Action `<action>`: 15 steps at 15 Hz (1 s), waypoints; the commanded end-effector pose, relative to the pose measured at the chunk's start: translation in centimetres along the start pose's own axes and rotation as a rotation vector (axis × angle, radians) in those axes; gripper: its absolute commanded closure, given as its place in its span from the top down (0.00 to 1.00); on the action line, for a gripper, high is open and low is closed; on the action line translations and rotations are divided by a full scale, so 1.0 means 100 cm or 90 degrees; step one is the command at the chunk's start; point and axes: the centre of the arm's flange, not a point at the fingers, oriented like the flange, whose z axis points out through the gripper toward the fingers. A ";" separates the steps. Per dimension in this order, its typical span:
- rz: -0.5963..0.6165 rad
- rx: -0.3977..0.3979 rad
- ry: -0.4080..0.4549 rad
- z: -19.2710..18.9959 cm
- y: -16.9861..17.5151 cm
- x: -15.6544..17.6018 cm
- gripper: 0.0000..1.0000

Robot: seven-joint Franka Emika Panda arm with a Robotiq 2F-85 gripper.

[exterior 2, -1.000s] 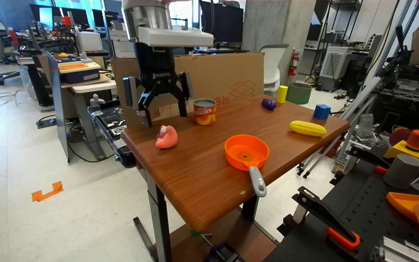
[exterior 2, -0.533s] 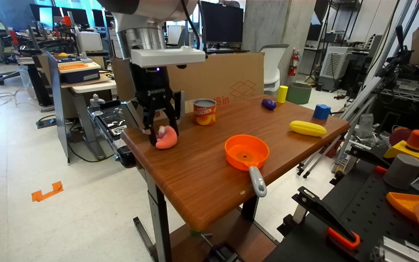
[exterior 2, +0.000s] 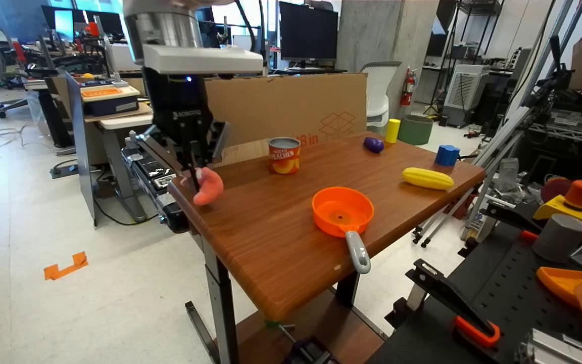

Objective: Put the toy inside the orange pan

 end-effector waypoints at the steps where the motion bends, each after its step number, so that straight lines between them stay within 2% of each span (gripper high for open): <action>1: -0.060 0.032 0.050 -0.061 -0.036 -0.045 0.03; 4: -0.066 0.051 0.030 -0.091 -0.039 -0.073 0.04; 8: -0.048 0.064 -0.014 -0.102 -0.011 -0.105 0.04; 15: 0.034 0.063 -0.112 -0.061 0.059 -0.121 0.04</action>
